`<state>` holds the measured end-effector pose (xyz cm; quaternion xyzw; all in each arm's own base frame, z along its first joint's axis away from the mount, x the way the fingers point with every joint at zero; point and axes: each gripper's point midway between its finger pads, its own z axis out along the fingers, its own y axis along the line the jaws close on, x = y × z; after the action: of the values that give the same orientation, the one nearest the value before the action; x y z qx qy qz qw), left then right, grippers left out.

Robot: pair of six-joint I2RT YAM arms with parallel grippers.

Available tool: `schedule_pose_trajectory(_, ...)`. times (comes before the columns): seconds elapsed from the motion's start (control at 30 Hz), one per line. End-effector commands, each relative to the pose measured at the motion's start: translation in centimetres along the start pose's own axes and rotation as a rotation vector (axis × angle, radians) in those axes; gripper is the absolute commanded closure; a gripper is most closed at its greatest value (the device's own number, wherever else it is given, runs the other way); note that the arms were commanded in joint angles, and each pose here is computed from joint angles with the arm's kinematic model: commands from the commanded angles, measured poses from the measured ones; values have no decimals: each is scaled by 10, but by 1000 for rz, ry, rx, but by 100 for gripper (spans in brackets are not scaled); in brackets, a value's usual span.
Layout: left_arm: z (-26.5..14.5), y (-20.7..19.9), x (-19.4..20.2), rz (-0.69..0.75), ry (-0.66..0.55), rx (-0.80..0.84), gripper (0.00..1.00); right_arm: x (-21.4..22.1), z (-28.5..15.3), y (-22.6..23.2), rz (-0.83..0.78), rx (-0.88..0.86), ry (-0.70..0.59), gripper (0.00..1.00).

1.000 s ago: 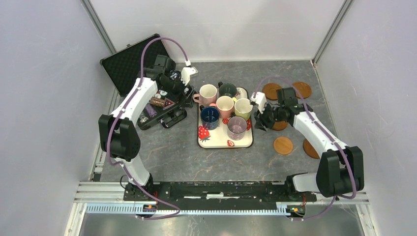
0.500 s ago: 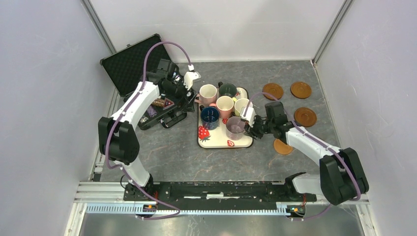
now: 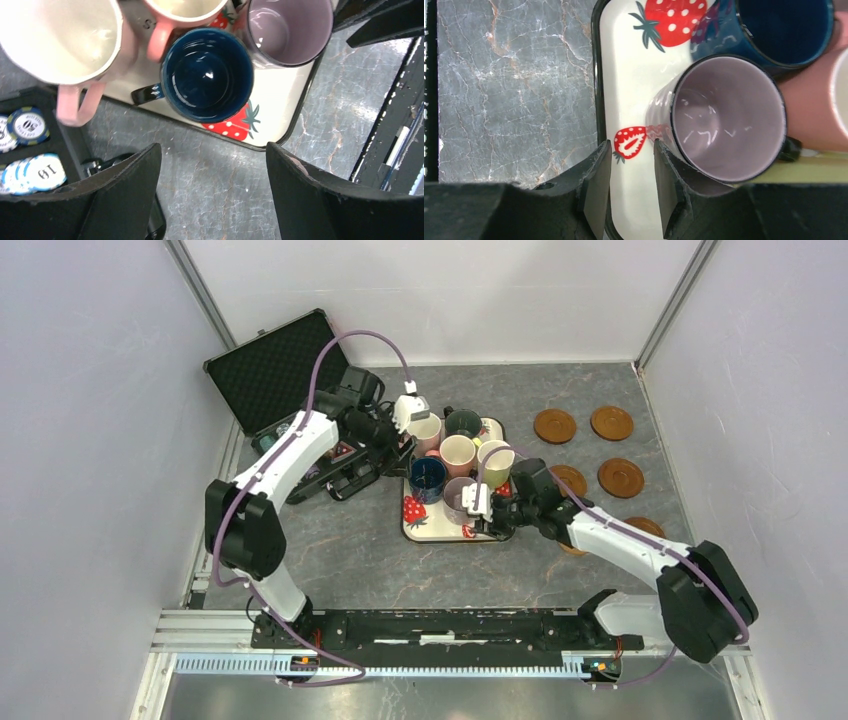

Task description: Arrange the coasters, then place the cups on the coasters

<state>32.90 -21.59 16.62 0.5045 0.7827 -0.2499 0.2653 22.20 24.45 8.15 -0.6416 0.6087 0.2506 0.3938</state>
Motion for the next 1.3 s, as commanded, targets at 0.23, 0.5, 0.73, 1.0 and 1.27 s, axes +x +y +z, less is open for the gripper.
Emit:
schedule_pose_trajectory(0.23,44,-48,-85,56,-172,91,18,-9,-85,-72,136,286,-72,53)
schedule_pose_trajectory(0.5,90,-66,-106,-197,-131,65,17,9,-130,-101,277,434,-67,52)
schedule_pose_trajectory(0.73,113,-62,-103,-310,-90,46,16,31,-159,-116,351,520,-55,52)
schedule_pose_trajectory(1.0,134,-69,-89,-334,-29,60,17,41,-173,-122,342,543,-33,52)
schedule_pose_trajectory(1.27,149,-86,-80,-277,21,116,17,45,-176,-124,339,528,-31,51)
